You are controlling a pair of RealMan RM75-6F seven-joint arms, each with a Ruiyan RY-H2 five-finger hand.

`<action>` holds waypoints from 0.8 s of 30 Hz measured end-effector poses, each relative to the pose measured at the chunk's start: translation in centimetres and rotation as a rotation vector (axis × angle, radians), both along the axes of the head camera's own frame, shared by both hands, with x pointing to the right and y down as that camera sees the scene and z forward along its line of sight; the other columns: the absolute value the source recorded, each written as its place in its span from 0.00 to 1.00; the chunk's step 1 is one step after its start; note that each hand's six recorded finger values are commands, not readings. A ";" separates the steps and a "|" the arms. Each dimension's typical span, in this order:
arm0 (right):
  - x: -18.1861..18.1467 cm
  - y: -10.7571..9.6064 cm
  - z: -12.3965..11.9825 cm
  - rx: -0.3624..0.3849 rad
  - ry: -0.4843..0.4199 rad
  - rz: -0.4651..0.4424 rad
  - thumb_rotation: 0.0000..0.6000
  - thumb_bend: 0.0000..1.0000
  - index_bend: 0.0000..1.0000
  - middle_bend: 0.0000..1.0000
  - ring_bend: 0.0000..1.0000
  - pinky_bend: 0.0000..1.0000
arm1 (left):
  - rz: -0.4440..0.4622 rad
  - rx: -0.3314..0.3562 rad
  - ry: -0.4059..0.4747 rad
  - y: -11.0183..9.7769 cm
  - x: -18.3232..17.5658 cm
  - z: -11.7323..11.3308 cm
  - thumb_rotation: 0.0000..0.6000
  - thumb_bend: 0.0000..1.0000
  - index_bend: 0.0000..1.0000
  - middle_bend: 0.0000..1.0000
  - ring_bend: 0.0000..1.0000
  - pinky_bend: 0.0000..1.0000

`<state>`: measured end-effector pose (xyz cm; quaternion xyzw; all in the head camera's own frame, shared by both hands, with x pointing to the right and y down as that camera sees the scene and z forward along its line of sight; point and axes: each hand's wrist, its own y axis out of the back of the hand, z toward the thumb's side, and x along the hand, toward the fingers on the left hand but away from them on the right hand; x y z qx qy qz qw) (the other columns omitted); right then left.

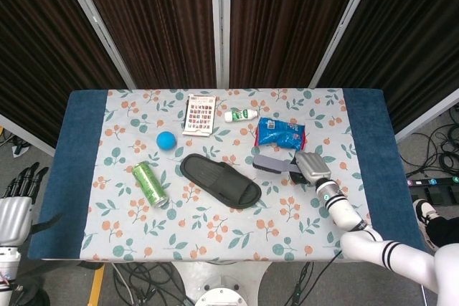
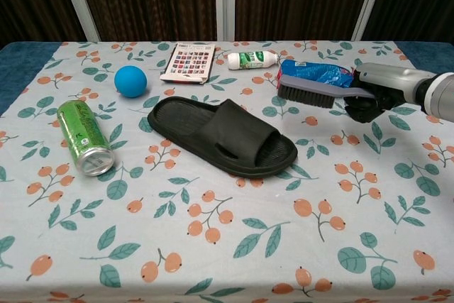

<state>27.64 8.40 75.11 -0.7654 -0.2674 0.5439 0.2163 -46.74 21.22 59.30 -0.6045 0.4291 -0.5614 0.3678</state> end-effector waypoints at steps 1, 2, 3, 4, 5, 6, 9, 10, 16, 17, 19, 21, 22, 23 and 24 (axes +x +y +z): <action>0.0 -0.2 -0.4 0.004 -0.014 -0.006 1.00 0.58 1.00 1.00 1.00 1.00 | 0.027 0.003 0.014 -0.6 0.6 0.0 1.00 0.12 0.12 0.11 0.05 0.16; -0.1 -0.4 -0.9 0.009 -0.028 -0.015 1.00 0.58 1.00 1.00 1.00 1.00 | 0.050 0.004 0.025 -1.1 1.1 0.0 1.00 0.12 0.12 0.11 0.05 0.16; -0.1 -0.7 -1.6 0.016 -0.045 -0.029 1.00 0.58 1.00 1.00 1.00 1.00 | 0.084 0.004 0.041 -1.8 1.9 0.1 1.00 0.12 0.12 0.12 0.05 0.16; -0.1 -1.0 -2.2 0.023 -0.057 -0.041 1.00 0.58 1.00 1.00 1.00 1.00 | 0.112 0.004 0.055 -2.3 2.6 0.2 1.00 0.12 0.13 0.12 0.05 0.16; 0.0 -1.3 -2.9 0.030 -0.068 -0.052 1.00 0.58 1.00 1.00 1.00 1.00 | 0.142 0.003 0.070 -2.9 3.3 0.3 1.00 0.12 0.13 0.12 0.05 0.16; 0.1 -1.7 -4.0 0.045 -0.080 -0.071 1.00 0.58 1.00 1.00 1.00 1.00 | 0.182 -0.003 0.089 -3.7 4.3 0.4 1.00 0.12 0.13 0.12 0.05 0.16; 0.1 -2.7 -6.7 0.093 -0.095 -0.121 1.00 0.58 1.00 1.00 1.00 1.00 | 0.274 -0.026 0.131 -5.5 6.8 1.2 1.00 0.13 0.13 0.12 0.05 0.16; 0.0 -3.0 -7.4 0.105 -0.099 -0.132 1.00 0.58 1.00 1.00 1.00 1.00 | 0.315 -0.041 0.148 -6.3 8.0 1.6 1.00 0.13 0.13 0.12 0.05 0.16; -0.7 -3.9 -9.7 0.149 -0.079 -0.201 1.00 0.58 1.00 1.00 1.00 1.00 | 0.503 -0.154 0.186 -9.7 14.1 4.7 1.00 0.13 0.13 0.12 0.05 0.16; -1.0 -3.9 -9.8 0.150 -0.074 -0.212 1.00 0.58 1.00 1.00 1.00 1.00 | 0.527 -0.175 0.186 -10.1 15.0 5.3 1.00 0.13 0.13 0.12 0.05 0.16; -1.5 -3.8 -9.8 0.150 -0.063 -0.232 1.00 0.58 1.00 1.00 1.00 1.00 | 0.578 -0.222 0.183 -11.1 17.1 6.7 1.00 0.13 0.12 0.12 0.05 0.16; -1.9 -3.7 -9.7 0.149 -0.051 -0.246 1.00 0.58 1.00 1.00 1.00 1.00 | 0.626 -0.264 0.171 -12.1 19.2 8.2 1.00 0.13 0.12 0.12 0.05 0.16; -2.0 -3.7 -9.6 0.149 -0.046 -0.250 1.00 0.58 1.00 1.00 1.00 1.00 | 0.645 -0.279 0.165 -12.5 20.2 8.8 1.00 0.13 0.12 0.12 0.05 0.16; -2.1 -3.7 -9.5 0.148 -0.042 -0.253 1.00 0.58 1.00 1.00 1.00 1.00 | 0.662 -0.294 0.158 -12.9 21.1 9.5 1.00 0.13 0.12 0.12 0.05 0.16; -2.3 -3.6 -9.4 0.147 -0.037 -0.255 1.00 0.58 1.00 1.00 1.00 1.00 | 0.681 -0.311 0.149 -13.3 22.2 10.3 1.00 0.13 0.12 0.11 0.05 0.16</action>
